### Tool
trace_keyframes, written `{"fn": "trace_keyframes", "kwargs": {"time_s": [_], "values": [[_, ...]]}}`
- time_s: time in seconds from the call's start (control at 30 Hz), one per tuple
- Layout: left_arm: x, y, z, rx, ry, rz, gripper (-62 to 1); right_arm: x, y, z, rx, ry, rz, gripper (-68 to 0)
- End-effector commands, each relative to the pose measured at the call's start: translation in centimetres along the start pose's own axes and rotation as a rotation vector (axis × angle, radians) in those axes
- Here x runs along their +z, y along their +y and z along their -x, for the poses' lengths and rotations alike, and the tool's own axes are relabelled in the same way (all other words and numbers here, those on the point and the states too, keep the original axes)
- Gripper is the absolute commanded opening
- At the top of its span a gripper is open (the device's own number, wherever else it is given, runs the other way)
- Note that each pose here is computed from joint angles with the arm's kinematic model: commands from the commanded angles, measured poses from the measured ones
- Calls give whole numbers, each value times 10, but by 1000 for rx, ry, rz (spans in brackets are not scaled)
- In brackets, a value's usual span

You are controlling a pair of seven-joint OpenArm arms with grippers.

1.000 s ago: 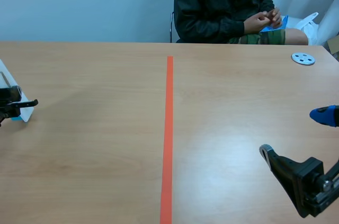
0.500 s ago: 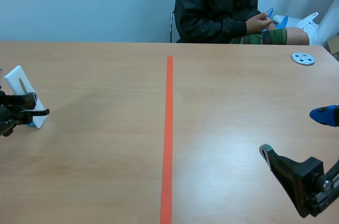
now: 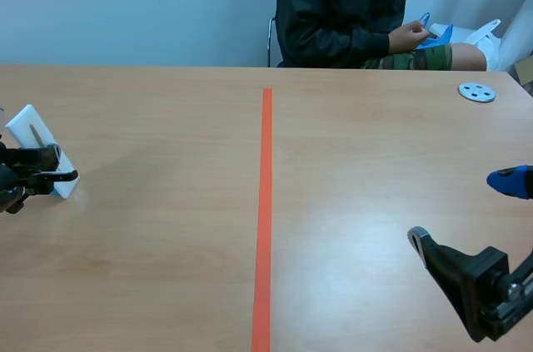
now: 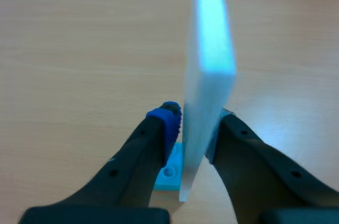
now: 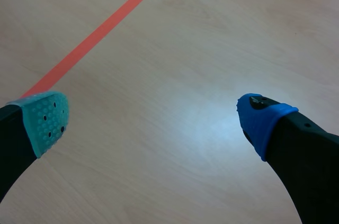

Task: Sort the leaf by its shape. The table is split by an orange tape line. A compound leaf with several leaflets goes to the left side, a simple leaf with one blade goes to the right side. Return to the home posture when a red brick is placed on the table.

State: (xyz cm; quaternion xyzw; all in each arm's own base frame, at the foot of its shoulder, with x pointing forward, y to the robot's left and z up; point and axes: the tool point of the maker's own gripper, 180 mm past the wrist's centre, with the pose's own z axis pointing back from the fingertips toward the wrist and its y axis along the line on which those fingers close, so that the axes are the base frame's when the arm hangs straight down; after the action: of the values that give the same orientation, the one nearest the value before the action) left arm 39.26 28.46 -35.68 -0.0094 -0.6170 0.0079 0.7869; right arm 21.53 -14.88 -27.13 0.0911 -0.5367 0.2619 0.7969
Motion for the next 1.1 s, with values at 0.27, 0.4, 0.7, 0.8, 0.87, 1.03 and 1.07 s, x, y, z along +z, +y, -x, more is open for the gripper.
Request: {"fn": "trace_keyframes", "kwargs": {"time_s": [0.27, 0.4, 0.7, 0.8, 0.87, 1.03, 1.07], "values": [[-3, 17, -35, -34, -82, -13, -227, -1, -4, -8, 11, -28, 5, 4], [2, 30, -49, -21, -123, -39, -182, -1, -4, -8, 11, -28, 5, 4], [24, 15, -96, -45, -237, 71, -126, -1, -4, -8, 11, -28, 5, 4], [36, -2, -110, -36, -262, 147, -126, -1, -4, -8, 11, -28, 5, 4], [46, -15, -121, -31, -286, 193, -126, -1, -4, -8, 11, -28, 5, 4], [77, -52, -149, -59, -337, 312, -78, -1, -4, -8, 11, -28, 5, 4], [85, -61, -153, -66, -343, 348, -54, -1, -4, -8, 11, -28, 5, 4]]}}
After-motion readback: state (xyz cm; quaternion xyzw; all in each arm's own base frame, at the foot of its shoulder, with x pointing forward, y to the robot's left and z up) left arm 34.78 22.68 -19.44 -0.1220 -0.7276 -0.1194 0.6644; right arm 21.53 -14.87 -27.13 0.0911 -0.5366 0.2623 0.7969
